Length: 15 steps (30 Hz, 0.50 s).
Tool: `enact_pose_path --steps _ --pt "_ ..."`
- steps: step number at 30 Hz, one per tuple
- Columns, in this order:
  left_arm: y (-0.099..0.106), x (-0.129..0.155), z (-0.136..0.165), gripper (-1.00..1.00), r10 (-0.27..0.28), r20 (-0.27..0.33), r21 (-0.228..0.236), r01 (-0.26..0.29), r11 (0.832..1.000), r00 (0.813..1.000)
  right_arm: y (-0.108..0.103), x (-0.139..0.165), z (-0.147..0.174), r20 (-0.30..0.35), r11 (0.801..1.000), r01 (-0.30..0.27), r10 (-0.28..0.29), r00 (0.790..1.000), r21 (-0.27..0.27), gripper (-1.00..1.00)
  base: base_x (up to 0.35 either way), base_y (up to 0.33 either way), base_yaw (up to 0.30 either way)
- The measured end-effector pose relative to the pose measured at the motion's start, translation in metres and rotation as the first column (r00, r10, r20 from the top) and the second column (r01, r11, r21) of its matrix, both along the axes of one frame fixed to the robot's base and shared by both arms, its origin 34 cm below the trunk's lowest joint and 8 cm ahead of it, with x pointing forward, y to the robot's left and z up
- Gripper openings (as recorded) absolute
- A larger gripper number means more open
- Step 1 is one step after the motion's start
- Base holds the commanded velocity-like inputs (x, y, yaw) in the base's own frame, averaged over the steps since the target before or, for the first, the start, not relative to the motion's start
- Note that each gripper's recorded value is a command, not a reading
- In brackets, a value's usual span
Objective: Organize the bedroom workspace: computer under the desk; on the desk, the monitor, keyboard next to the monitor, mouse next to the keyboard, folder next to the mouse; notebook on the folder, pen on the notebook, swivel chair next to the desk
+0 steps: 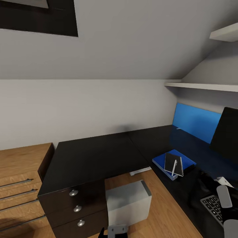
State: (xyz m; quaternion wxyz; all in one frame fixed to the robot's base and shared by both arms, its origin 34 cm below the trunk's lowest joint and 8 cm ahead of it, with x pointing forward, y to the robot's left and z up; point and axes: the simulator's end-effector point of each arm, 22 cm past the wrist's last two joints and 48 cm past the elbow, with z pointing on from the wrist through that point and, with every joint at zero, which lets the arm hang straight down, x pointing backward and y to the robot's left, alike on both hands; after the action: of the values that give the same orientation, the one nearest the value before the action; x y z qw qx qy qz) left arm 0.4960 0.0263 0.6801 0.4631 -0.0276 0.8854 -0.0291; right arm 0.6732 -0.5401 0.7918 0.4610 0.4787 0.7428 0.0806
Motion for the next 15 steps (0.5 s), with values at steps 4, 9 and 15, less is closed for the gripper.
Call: enact_pose_path --steps 4,9,15 --pt "0.0001 -0.0001 -0.0001 1.0 0.0 0.0 0.0 0.0 1.0 1.0 -0.0009 -0.0004 0.0 0.0 1.0 0.002 -0.002 1.0 -0.001 1.0 0.0 0.0 0.0" --pt "0.0001 -0.0001 -0.0001 1.0 0.0 0.0 0.0 0.0 1.0 1.0 -0.0015 -0.0005 0.0002 0.0 1.0 0.002 -0.002 1.0 -0.002 1.0 0.0 0.0 0.0" --pt "0.0001 -0.0001 -0.0002 1.0 0.0 0.0 0.0 0.0 1.0 1.0 -0.0012 -0.0005 0.0001 0.0 1.0 0.002 -0.002 1.0 -0.002 1.0 0.0 0.0 0.0"
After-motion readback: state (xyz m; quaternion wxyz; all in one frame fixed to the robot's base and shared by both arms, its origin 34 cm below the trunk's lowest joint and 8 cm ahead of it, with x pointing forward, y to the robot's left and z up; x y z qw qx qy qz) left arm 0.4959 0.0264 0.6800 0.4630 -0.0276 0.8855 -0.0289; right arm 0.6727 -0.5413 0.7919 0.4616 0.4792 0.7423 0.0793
